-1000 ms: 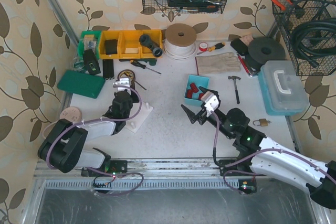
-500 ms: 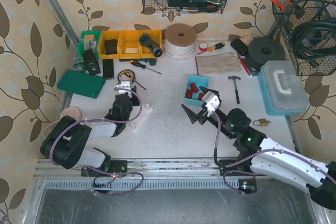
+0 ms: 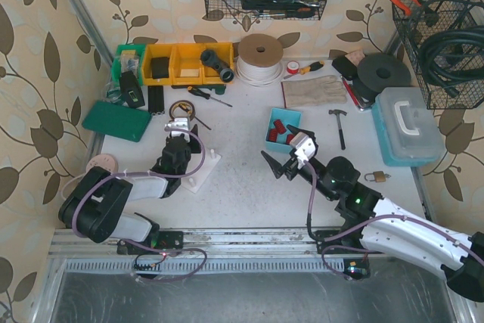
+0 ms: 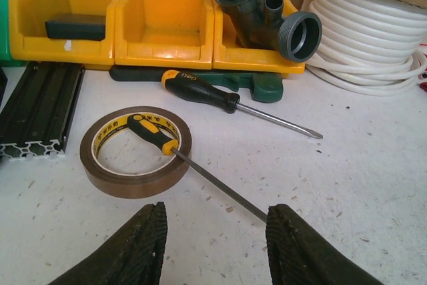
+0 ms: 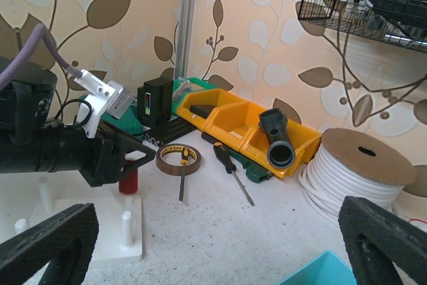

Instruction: Install the large spring

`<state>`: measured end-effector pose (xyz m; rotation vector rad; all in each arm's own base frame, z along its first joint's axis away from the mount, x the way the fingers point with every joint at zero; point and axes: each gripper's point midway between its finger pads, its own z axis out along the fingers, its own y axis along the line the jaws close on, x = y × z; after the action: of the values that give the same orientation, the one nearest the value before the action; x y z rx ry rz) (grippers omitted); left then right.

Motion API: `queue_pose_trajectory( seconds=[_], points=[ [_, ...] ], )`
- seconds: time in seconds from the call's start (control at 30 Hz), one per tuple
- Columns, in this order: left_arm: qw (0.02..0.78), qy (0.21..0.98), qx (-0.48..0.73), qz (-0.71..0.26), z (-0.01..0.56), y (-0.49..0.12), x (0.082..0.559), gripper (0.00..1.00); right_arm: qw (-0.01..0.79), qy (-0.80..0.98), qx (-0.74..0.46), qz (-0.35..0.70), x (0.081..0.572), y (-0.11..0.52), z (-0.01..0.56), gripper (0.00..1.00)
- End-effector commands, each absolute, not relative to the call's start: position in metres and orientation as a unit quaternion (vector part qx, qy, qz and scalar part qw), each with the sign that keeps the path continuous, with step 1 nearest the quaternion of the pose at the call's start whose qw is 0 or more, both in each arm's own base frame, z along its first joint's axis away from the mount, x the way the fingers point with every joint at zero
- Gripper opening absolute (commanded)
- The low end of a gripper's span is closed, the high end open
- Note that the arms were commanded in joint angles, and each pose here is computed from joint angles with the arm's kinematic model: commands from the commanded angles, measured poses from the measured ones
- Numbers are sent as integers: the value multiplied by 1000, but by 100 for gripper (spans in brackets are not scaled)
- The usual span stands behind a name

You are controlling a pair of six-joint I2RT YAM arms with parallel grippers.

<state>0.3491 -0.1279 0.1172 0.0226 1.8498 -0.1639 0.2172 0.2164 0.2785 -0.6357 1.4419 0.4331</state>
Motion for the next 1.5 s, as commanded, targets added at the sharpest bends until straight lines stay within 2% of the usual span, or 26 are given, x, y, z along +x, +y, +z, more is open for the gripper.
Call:
queue_pose_trajectory(
  seconds=[0.0, 0.23, 0.43, 0.53, 0.6, 0.67, 0.8, 0.93, 1.1, 1.47],
  points=[
    [623, 779, 7, -74, 138, -125, 350, 47, 687, 645, -280, 183, 222, 215, 275, 97],
    [630, 773, 1, -77, 153, -122, 345, 54, 672, 671, -271, 158, 232, 213, 267, 97],
    [599, 797, -40, -74, 187, -111, 339, 58, 592, 784, -156, 102, 268, 178, 250, 97],
    [579, 809, -66, -79, 200, -102, 326, 71, 510, 845, -123, 102, 294, 166, 224, 95],
    [565, 815, -89, -93, 203, -96, 318, 82, 452, 876, -111, 127, 312, 166, 208, 89],
    [554, 820, -78, -122, 207, -104, 311, 86, 399, 901, -117, 127, 328, 168, 185, 80],
    [517, 842, -43, -149, 203, -118, 301, 86, 349, 921, -154, 72, 346, 167, 162, 60],
    [490, 858, -9, -155, 199, -126, 292, 83, 310, 934, -173, 31, 356, 163, 145, 49],
    [500, 845, -3, -189, 194, -132, 285, 79, 282, 942, -183, 9, 375, 165, 125, 42],
    [558, 812, 30, -170, 191, -125, 283, 77, 250, 953, -171, 3, 406, 162, 82, 32]
  ],
)
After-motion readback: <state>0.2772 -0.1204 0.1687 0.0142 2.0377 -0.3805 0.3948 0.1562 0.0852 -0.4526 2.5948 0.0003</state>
